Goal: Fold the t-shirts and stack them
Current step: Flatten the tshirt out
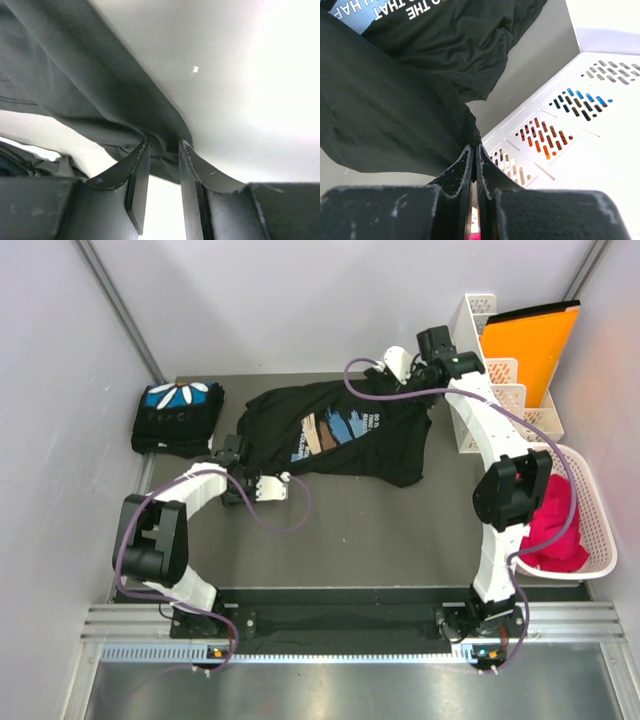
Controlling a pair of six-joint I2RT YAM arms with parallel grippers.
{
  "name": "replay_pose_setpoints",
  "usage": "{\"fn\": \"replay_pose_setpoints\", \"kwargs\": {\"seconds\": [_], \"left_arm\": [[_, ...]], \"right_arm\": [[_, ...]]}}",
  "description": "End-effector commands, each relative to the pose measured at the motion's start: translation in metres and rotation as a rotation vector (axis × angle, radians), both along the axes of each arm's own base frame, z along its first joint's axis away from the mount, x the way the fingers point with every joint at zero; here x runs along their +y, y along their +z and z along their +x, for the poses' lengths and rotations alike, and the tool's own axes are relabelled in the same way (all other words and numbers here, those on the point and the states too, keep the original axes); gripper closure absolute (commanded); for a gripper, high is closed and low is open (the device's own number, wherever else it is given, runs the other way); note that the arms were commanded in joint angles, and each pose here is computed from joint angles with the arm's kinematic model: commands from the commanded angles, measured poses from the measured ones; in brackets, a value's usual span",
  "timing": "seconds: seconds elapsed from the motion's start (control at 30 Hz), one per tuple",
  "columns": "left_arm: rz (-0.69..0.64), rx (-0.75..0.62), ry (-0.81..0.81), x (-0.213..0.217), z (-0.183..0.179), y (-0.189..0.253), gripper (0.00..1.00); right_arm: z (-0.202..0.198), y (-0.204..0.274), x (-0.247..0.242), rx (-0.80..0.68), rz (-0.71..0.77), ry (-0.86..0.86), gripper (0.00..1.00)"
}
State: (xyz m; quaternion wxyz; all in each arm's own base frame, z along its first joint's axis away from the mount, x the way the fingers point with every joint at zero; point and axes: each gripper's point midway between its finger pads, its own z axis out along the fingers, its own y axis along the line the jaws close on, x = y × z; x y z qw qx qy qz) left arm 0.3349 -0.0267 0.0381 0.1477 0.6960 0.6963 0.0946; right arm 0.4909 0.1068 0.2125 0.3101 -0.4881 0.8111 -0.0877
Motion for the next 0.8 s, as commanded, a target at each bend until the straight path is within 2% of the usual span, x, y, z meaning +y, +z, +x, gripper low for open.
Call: {"fn": "replay_pose_setpoints", "kwargs": {"seconds": [0.0, 0.07, 0.2, 0.4, 0.43, 0.47, 0.57, 0.77], "left_arm": [[-0.057, 0.045, -0.042, -0.01, -0.012, 0.013, 0.65], [-0.037, -0.07, 0.017, -0.004, 0.01, 0.017, 0.66], [-0.041, -0.207, 0.082, 0.003, 0.034, 0.034, 0.66], [-0.063, -0.36, 0.038, 0.001, 0.04, 0.06, 0.65], [-0.052, -0.354, 0.011, 0.001, 0.036, 0.06, 0.64], [-0.043, -0.342, -0.009, 0.002, 0.029, 0.057, 0.59], [-0.089, -0.324, -0.087, -0.009, 0.011, 0.062, 0.52], [-0.083, -0.2, -0.132, -0.008, -0.022, 0.049, 0.52]], "right_arm": [[0.004, 0.048, -0.001, -0.115, 0.041, -0.013, 1.0], [0.004, 0.048, 0.0, -0.111, 0.043, -0.017, 1.0], [0.001, 0.044, 0.004, -0.092, 0.064, -0.003, 1.0], [-0.001, 0.044, 0.002, -0.09, 0.05, 0.002, 1.0], [-0.001, 0.043, 0.002, -0.09, 0.05, 0.002, 1.0], [-0.001, 0.043, 0.002, -0.091, 0.045, 0.003, 1.0], [0.001, 0.041, 0.001, -0.09, 0.039, 0.005, 1.0], [0.005, 0.039, 0.002, -0.094, 0.036, 0.007, 1.0]]}}
